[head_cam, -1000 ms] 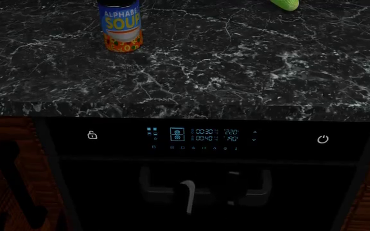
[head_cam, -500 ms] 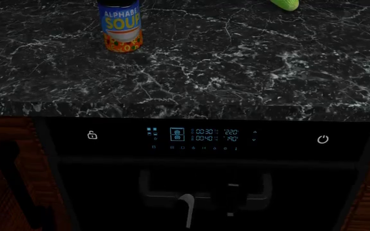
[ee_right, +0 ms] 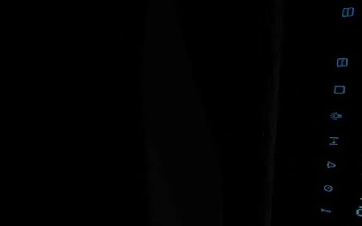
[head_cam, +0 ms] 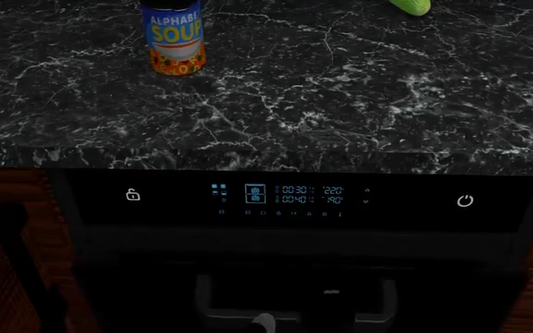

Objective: Open the dishwasher door

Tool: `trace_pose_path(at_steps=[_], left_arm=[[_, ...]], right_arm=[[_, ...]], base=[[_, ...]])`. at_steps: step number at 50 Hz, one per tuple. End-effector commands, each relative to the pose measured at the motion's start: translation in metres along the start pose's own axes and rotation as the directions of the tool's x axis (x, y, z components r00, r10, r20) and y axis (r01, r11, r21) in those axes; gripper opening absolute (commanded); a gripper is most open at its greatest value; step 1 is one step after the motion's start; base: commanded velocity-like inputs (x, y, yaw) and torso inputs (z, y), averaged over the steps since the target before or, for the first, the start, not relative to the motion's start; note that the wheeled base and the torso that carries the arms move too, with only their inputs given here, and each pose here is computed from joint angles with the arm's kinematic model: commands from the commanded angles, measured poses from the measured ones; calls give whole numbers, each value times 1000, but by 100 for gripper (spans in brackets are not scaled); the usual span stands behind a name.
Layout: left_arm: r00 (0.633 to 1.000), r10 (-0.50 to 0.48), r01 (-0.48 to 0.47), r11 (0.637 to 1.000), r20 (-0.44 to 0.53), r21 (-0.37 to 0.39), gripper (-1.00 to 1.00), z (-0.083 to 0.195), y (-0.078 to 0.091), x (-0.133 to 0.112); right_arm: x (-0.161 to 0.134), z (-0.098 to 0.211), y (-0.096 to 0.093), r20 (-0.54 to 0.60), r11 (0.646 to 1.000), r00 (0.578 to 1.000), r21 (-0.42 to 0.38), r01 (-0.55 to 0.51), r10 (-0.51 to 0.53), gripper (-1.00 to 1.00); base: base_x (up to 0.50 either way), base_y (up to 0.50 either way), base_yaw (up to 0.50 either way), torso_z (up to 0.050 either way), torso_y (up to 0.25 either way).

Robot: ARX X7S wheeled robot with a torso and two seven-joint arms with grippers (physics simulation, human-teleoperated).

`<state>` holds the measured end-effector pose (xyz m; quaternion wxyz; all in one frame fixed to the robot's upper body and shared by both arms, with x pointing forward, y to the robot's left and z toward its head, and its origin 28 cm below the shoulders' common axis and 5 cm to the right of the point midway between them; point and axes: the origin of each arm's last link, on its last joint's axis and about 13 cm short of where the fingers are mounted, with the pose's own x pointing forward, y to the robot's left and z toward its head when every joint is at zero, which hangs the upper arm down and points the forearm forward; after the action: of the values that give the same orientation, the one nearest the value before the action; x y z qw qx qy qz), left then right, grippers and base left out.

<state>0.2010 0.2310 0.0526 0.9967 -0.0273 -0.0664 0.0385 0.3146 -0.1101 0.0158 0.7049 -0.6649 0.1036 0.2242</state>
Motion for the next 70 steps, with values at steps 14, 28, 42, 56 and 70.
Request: trace_pose_path(at_steps=[14,28,42,56,70], left_arm=[[998,-7,7,1000,57,-7,100,25,0,-10],[996,-8,8,1000,92,-10,100,38,1,-14],[993,-3,6,1000,117,-18,100,47,3,-18],[985,8,-5,1000,170,-19,100,63,7,-26],[984,12,-8,1000,176,-19,100,65,7,-26]], right_arm=[[-78,12,77,87,744,759,153,-650,645,-100],[-116,11,93,44,618,632,162,-769,774,-100],[-138,8,100,-3,476,484,188,-859,875,-100],[-131,5,117,-9,388,396,224,-894,918,-100],[-151,6,135,8,241,252,266,-933,968,-100]], base=[[1,2,4,-3,0],[1,1,4,-3,0],[2,0,2,-3,0],[-2,-2,-3,0,0],[0,0,0,-3,0]])
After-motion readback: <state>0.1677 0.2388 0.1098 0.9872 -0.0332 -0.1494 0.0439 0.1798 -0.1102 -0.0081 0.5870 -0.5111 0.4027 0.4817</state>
